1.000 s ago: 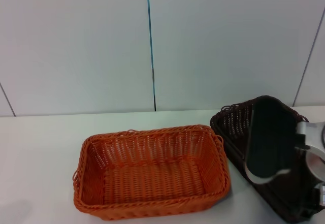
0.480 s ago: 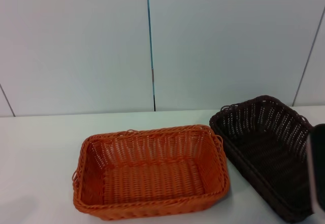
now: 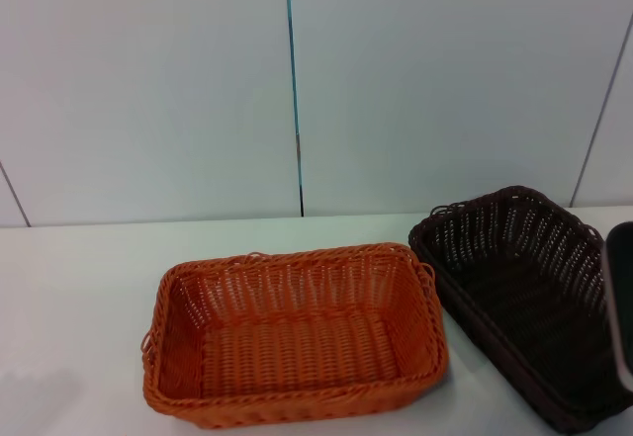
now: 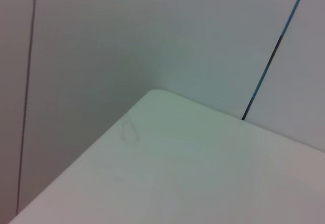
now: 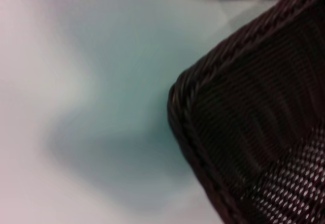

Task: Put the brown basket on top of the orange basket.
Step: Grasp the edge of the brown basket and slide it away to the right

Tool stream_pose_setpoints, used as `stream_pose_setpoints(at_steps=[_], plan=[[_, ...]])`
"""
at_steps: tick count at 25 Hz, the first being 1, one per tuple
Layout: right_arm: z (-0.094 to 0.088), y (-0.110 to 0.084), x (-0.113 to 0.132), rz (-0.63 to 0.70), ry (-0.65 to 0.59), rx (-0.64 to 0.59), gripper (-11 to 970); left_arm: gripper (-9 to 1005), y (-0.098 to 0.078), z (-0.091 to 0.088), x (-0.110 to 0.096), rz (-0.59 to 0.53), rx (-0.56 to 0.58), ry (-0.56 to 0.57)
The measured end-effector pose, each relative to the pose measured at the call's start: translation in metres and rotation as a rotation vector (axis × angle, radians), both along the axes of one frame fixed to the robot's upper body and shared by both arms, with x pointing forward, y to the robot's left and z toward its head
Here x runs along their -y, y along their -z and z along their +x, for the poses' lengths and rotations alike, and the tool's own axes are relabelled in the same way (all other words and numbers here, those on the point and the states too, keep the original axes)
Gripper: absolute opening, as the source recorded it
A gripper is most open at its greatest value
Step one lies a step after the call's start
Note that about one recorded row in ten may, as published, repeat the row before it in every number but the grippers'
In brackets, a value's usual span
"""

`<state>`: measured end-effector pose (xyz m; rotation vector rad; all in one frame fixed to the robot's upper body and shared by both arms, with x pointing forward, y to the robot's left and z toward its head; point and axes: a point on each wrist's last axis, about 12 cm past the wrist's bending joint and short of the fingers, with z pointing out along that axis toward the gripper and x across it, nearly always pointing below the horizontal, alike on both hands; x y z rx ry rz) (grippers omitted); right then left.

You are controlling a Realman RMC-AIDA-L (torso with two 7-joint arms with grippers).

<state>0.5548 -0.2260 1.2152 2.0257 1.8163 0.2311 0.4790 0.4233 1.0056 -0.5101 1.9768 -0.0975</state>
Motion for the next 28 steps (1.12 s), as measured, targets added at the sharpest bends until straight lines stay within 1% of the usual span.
stream_pose_setpoints(at_steps=[5,9,13,17,22,28], plan=[[0.014,0.018,-0.008,-0.03,-0.043,-0.024,825,919,0.0,-0.001,0.0,-0.005,0.001,-0.003],[0.018,0.033,-0.013,-0.061,-0.069,-0.052,825,918,0.003,-0.006,-0.001,-0.016,-0.004,-0.015],[0.022,0.044,-0.013,-0.065,-0.087,-0.048,825,918,0.006,-0.011,-0.002,-0.03,-0.007,-0.031],[0.024,0.053,-0.012,-0.074,-0.099,-0.053,825,918,0.008,-0.014,-0.003,-0.042,-0.004,-0.043],[0.03,0.062,-0.009,-0.084,-0.104,-0.056,824,918,0.008,-0.015,-0.001,-0.053,0.004,-0.041],[0.032,0.072,-0.007,-0.086,-0.112,-0.056,824,918,0.009,-0.014,0.0,-0.057,0.004,-0.041]])
